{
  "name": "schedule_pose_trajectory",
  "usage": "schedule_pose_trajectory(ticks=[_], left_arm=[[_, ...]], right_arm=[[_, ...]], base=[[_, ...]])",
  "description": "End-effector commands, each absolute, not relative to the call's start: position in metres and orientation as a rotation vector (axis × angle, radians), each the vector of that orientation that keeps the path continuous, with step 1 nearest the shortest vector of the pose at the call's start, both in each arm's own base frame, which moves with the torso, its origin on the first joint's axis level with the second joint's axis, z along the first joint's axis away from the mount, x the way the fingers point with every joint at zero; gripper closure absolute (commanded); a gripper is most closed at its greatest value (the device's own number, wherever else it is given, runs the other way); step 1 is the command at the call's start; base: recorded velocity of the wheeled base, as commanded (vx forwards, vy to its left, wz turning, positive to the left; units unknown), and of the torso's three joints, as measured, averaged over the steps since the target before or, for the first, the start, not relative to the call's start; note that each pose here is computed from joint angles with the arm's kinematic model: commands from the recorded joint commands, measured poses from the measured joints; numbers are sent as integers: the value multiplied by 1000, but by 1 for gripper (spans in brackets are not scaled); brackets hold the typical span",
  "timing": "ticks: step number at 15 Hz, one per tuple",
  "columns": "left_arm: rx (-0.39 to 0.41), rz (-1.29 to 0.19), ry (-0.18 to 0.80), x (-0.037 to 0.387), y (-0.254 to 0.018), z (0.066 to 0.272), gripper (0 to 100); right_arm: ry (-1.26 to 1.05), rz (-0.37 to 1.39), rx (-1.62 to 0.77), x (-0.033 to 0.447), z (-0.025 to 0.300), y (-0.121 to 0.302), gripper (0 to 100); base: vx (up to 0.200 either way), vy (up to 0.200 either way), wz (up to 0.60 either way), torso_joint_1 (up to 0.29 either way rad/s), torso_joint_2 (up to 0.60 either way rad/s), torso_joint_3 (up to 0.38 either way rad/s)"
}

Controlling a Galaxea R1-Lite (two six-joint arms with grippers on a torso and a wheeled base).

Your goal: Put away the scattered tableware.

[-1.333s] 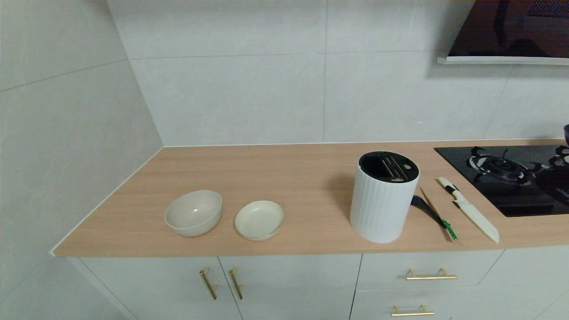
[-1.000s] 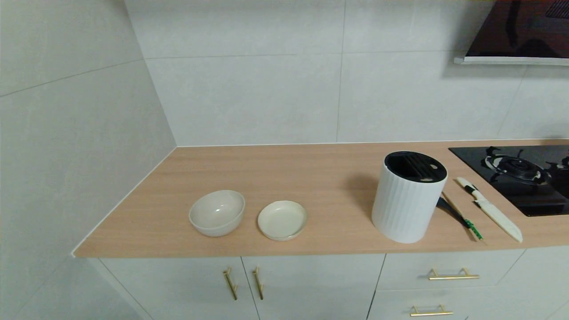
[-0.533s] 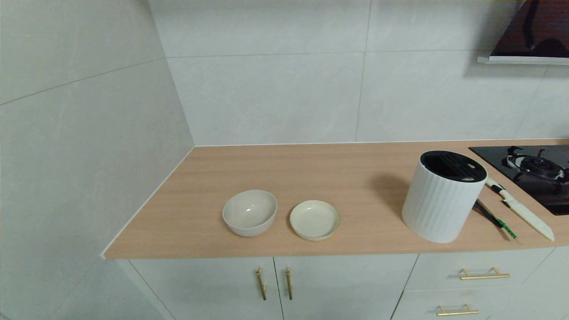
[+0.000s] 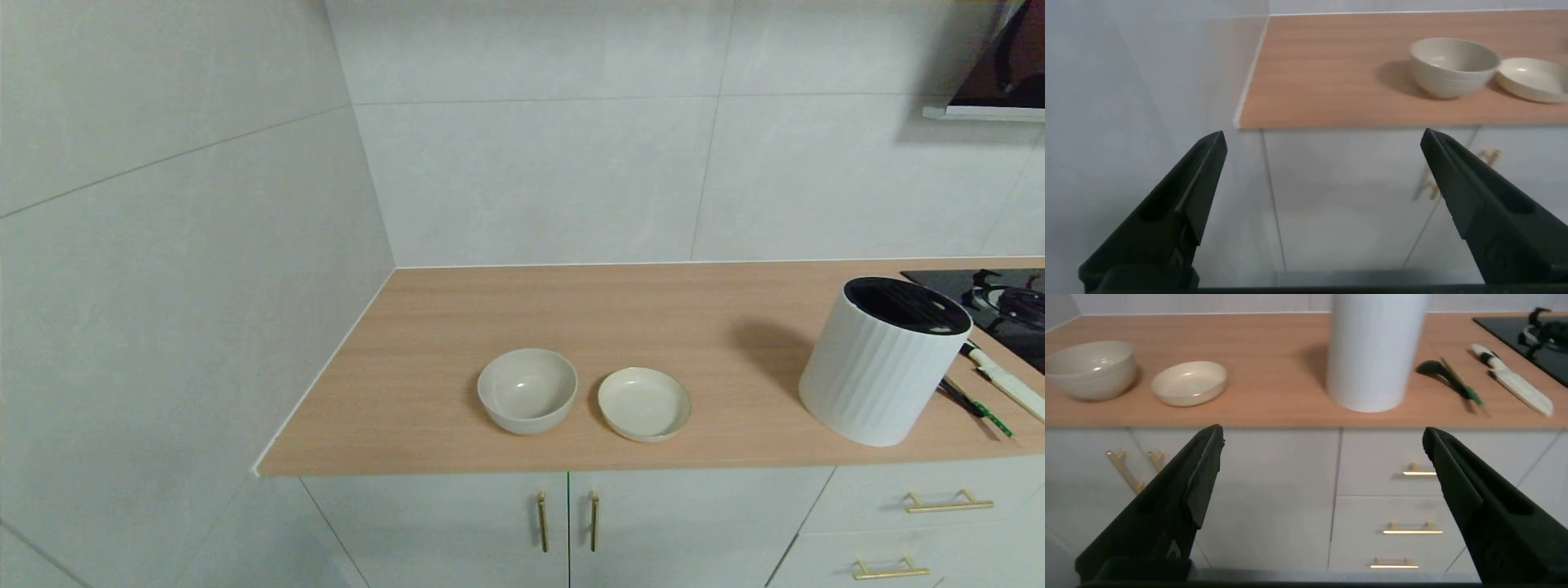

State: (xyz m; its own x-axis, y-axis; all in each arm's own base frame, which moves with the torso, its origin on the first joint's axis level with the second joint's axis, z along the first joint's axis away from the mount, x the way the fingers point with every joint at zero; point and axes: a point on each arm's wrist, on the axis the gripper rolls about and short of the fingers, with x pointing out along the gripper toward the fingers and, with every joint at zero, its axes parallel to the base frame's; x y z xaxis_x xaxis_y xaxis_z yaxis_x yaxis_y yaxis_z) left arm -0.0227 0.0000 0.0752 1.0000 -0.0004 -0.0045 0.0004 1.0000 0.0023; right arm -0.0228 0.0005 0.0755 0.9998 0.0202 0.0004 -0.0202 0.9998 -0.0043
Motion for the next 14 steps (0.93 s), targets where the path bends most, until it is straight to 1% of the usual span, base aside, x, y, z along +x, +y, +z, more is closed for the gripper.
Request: schedule_pose_trajectory(ticks=[1,12,14], left_arm=[[3,0,5,-23,0,75,0],[3,0,5,-23,0,75,0],[3,0,5,-23,0,75,0]], right_arm=[[0,21,-5,-23,75,0,0],[0,21,-2,-23,75,0,0],[0,21,-2,-23,75,0,0]], base=[[0,0,0,0,0,0],[0,0,0,0,0,0],[0,0,0,-78,161,76]])
